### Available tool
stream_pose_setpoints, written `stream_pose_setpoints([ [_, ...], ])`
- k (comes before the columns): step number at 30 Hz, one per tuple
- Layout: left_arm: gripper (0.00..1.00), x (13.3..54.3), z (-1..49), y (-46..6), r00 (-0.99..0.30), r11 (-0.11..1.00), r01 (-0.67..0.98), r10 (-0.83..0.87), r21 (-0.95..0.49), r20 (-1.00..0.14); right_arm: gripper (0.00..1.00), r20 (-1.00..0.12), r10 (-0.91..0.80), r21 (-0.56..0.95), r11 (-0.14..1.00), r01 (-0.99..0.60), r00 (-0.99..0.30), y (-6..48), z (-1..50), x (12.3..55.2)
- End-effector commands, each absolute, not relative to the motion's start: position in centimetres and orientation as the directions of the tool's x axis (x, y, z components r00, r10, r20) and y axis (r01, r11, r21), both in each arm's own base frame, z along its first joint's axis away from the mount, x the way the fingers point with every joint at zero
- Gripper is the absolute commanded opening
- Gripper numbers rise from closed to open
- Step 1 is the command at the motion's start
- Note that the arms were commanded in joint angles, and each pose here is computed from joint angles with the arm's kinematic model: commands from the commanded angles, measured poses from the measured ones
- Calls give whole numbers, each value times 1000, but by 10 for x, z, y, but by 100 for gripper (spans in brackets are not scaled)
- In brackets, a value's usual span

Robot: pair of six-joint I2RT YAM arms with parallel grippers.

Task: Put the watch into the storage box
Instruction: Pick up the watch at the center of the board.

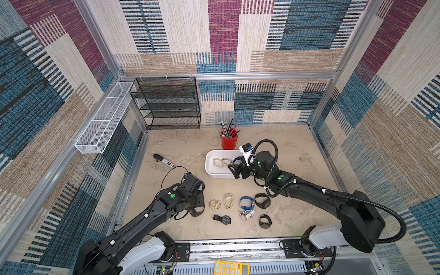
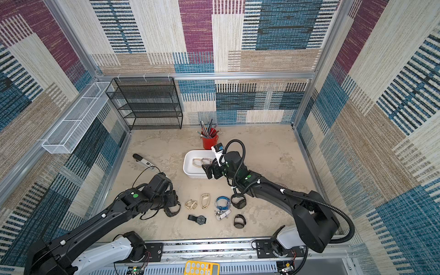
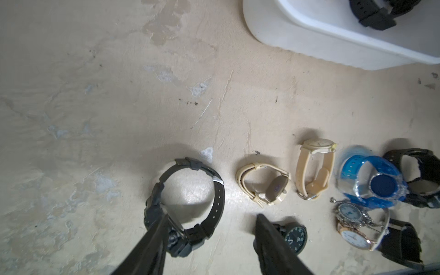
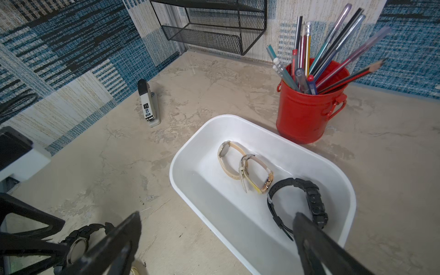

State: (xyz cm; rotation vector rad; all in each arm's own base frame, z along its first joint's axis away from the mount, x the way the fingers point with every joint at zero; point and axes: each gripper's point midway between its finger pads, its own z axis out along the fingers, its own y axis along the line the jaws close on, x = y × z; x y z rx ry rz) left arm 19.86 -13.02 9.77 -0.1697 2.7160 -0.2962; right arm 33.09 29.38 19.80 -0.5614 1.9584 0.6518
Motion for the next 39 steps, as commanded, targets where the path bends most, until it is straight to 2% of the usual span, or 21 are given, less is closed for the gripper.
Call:
stream_pose_setpoints([
  [1, 59, 199, 92, -131, -912, 963, -111, -197, -244, -361, 100, -906, -93, 209, 750, -627, -414, 295, 205, 334],
  [6, 55, 205, 83, -142, -914, 956, -109, -205, -273, -350, 100, -906, -93, 208, 752, -625, -413, 296, 206, 335],
  [24, 44, 208, 38, -158, -952, 961, -124, -185, -245, -243, 100, -904, -103, 199, 758, -621, -416, 295, 203, 337],
  [32, 32, 212, 26, -156, -959, 973, -123, -168, -197, -230, 100, -906, -102, 193, 763, -616, -411, 292, 205, 336],
  [36, 21, 212, 22, -156, -961, 975, -121, -163, -188, -224, 100, -908, -100, 192, 766, -614, -408, 291, 206, 335],
  [39, 9, 215, 25, -157, -959, 975, -116, -160, -190, -235, 100, -907, -99, 193, 765, -614, -409, 291, 206, 335],
])
